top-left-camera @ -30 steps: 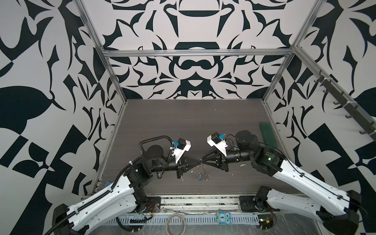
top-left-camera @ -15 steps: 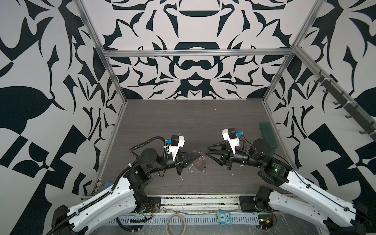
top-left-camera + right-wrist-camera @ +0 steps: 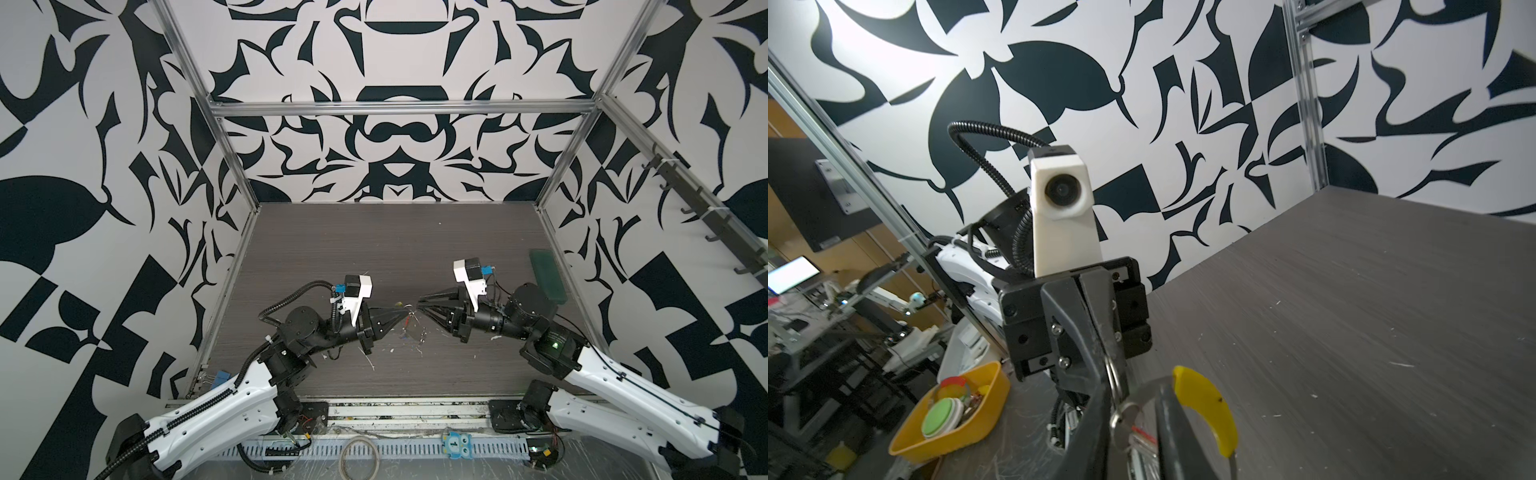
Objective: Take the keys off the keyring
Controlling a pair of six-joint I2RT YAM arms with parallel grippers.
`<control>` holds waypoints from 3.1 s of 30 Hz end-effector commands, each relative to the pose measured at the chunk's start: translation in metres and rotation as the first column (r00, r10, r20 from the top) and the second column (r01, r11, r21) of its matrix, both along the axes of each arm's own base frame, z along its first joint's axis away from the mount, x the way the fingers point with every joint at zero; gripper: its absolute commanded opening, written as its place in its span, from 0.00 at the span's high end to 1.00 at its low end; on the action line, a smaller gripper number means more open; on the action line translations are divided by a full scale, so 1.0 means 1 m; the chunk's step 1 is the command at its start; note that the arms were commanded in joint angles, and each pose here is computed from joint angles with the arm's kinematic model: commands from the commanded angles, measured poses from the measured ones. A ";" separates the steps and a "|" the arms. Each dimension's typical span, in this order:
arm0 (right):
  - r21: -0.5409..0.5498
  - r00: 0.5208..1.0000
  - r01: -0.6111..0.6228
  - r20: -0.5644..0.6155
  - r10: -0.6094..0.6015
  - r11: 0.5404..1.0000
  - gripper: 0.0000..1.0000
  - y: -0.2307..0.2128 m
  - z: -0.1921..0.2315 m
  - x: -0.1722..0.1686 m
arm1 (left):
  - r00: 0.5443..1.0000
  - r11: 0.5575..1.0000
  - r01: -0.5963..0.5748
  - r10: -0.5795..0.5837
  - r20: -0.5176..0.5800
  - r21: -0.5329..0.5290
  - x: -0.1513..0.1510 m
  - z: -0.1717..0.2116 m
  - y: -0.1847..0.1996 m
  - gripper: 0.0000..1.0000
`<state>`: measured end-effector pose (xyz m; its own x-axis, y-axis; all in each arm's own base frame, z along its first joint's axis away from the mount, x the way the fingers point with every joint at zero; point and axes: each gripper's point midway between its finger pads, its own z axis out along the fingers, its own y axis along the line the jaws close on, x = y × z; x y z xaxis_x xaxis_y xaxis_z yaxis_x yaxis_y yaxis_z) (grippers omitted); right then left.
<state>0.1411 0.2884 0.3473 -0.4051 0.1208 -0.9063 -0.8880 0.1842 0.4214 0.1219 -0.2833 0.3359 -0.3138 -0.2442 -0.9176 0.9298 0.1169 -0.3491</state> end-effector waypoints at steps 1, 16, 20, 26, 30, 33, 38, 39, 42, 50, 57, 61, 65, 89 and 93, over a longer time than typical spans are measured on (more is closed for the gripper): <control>0.059 0.999 -0.008 0.045 0.006 0.998 0.79 -0.003 0.017 -0.005 | 0.999 0.997 -0.026 0.029 0.038 -0.073 0.001 0.020 0.007 1.00; -0.057 0.991 0.124 0.055 -0.121 0.991 0.44 -0.013 -0.006 0.007 | 0.979 0.978 -0.204 0.204 0.012 -0.049 0.027 0.015 0.019 1.00; -0.118 0.986 0.158 0.069 -0.151 0.980 0.43 -0.010 -0.017 0.012 | 0.977 0.976 -0.213 0.214 0.010 -0.051 0.028 0.017 0.019 1.00; -0.167 0.981 0.177 0.110 -0.160 0.970 0.41 -0.001 -0.027 0.011 | 0.973 0.972 -0.231 0.232 0.003 -0.050 0.032 0.017 0.020 1.00; -0.191 0.978 0.183 0.136 -0.159 0.964 0.39 0.006 -0.030 0.011 | 0.971 0.970 -0.237 0.237 -0.005 -0.044 0.034 0.016 0.019 1.00; -0.215 0.973 0.207 0.152 -0.176 0.954 0.40 0.010 -0.035 0.014 | 0.970 0.969 -0.243 0.243 -0.008 -0.043 0.034 0.016 0.019 1.00; -0.237 0.964 0.239 0.174 -0.201 0.942 0.49 0.012 -0.038 0.019 | 0.967 0.966 -0.255 0.254 -0.013 -0.038 0.036 0.014 0.021 1.00; -0.240 0.963 0.241 0.178 -0.201 0.940 0.51 0.012 -0.039 0.019 | 0.967 0.966 -0.256 0.256 -0.013 -0.037 0.036 0.014 0.021 1.00; -0.252 0.962 0.244 0.188 -0.200 0.936 0.59 0.014 -0.038 0.019 | 0.965 0.964 -0.263 0.263 -0.017 -0.035 0.037 0.013 0.021 1.00; -0.270 0.958 0.254 0.205 -0.203 0.929 0.84 0.019 -0.038 0.021 | 0.957 0.957 -0.289 0.289 -0.022 -0.007 0.040 0.010 0.020 1.00; -0.274 0.952 0.274 0.211 -0.220 0.922 1.00 0.019 -0.034 0.022 | 0.946 0.947 -0.322 0.322 -0.023 0.008 0.044 0.007 0.021 1.00; -0.276 0.951 0.280 0.210 -0.226 0.920 1.00 0.021 -0.030 0.021 | 0.936 0.936 -0.350 0.351 -0.027 0.021 0.048 0.003 0.022 1.00; -0.291 0.944 0.305 0.219 -0.247 0.907 1.00 0.023 -0.028 0.020 | 0.918 0.919 -0.394 0.395 -0.031 0.029 0.055 0.001 0.026 1.00; -0.376 0.927 0.270 0.350 -0.134 0.886 0.86 0.068 -0.018 -0.027 | 0.884 0.883 -0.467 0.468 -0.008 0.044 0.065 -0.010 0.032 1.00; -0.388 0.921 0.271 0.370 -0.120 0.881 0.74 0.071 -0.019 -0.031 | 0.886 0.885 -0.463 0.464 -0.006 0.036 0.062 -0.008 0.035 1.00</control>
<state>0.1134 0.3571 0.3042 -0.1302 -0.2983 -0.9456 -0.8757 0.4818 -0.0314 0.1838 -0.2548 0.3187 -0.2151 -0.3088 -0.9265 0.7645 0.5370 -0.3565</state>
